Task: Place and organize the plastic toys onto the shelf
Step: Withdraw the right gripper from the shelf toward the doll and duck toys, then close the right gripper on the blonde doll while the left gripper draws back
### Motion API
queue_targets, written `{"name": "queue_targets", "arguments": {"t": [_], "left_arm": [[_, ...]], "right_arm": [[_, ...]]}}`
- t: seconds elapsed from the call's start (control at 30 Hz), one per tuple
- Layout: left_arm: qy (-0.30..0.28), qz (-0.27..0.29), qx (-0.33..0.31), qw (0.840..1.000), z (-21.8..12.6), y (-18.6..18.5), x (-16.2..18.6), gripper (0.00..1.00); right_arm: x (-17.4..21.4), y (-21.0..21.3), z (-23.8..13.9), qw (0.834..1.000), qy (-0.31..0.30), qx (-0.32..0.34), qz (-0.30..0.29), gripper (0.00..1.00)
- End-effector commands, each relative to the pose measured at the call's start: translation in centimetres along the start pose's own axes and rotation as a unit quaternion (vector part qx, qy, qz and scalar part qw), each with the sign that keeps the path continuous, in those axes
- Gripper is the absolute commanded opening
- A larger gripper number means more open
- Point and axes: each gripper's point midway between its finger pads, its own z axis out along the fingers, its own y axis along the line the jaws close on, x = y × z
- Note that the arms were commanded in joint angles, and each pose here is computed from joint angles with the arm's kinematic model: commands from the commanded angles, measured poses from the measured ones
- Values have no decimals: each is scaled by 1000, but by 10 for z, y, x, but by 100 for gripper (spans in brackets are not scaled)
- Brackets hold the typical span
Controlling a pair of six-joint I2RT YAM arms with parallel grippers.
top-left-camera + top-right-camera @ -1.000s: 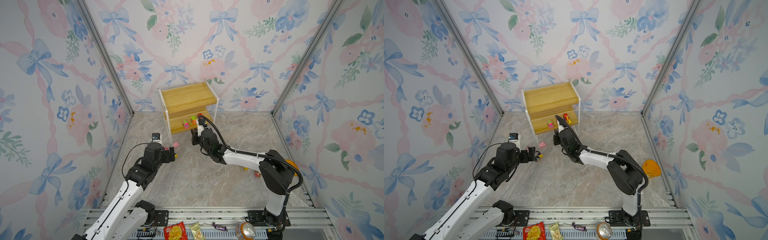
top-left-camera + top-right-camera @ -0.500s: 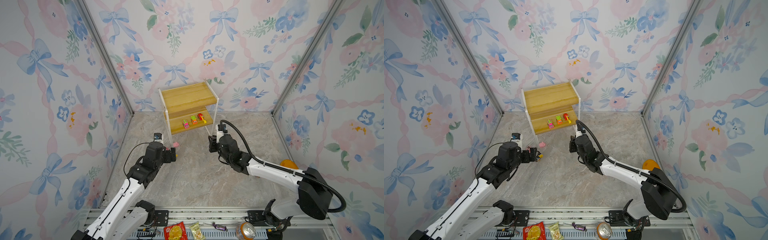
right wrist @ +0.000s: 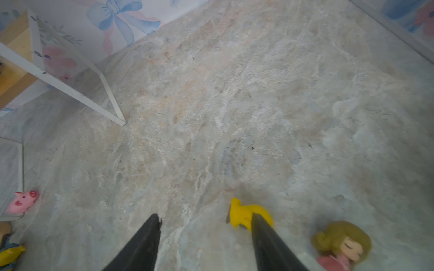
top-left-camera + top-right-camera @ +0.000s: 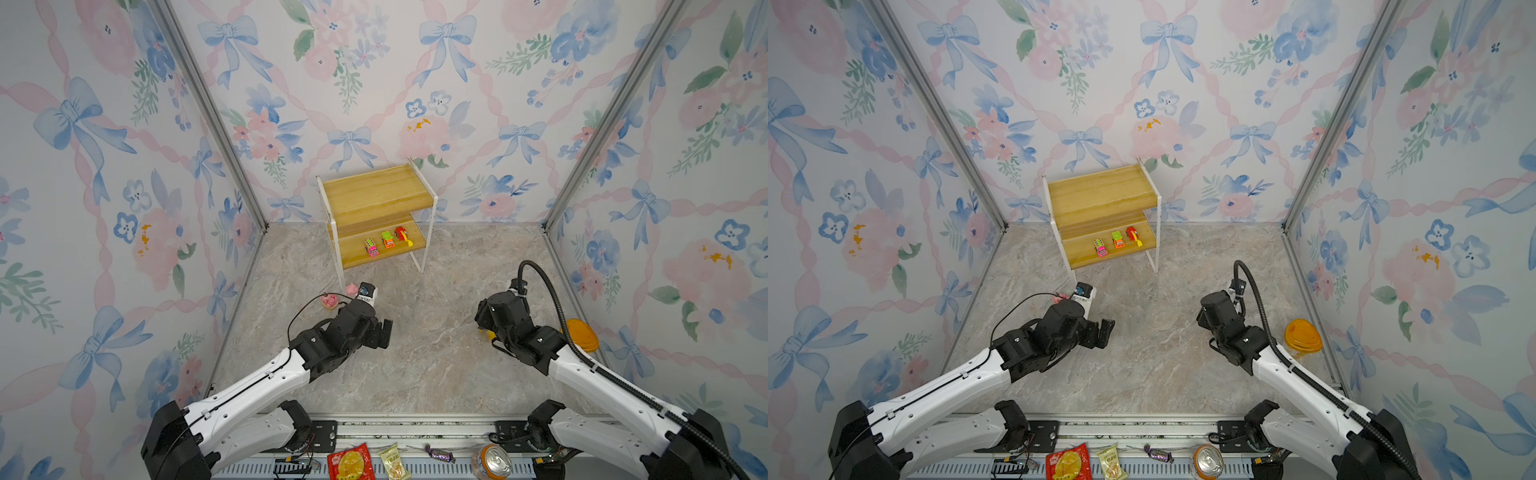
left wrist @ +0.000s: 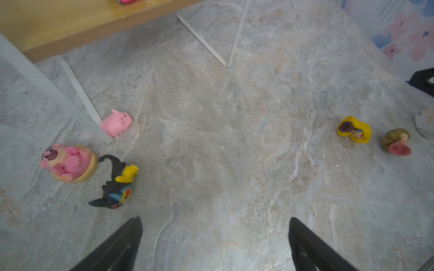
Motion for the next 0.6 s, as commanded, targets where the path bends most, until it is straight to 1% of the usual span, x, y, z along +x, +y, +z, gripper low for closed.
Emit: {"name": "queue_targets", "arguments": {"t": [0.0,0.1,0.27,0.43,0.57], "left_arm": [[-8,2,-8,1000,6,-19,-7,98],[6,25,0,1000,14,-38,-2,98],[20,46,15,999,23,-58,-1,98],[31,57,31,997,31,-70,4,98],[41,64,41,996,37,-75,9,98]], "right_arm": [[14,-52,-8,995,20,75,65,69],[19,-80,-15,987,21,112,111,73],[33,-114,-22,968,47,168,179,73],[45,-123,-8,954,89,163,234,74],[47,-125,2,948,115,165,245,74]]}}
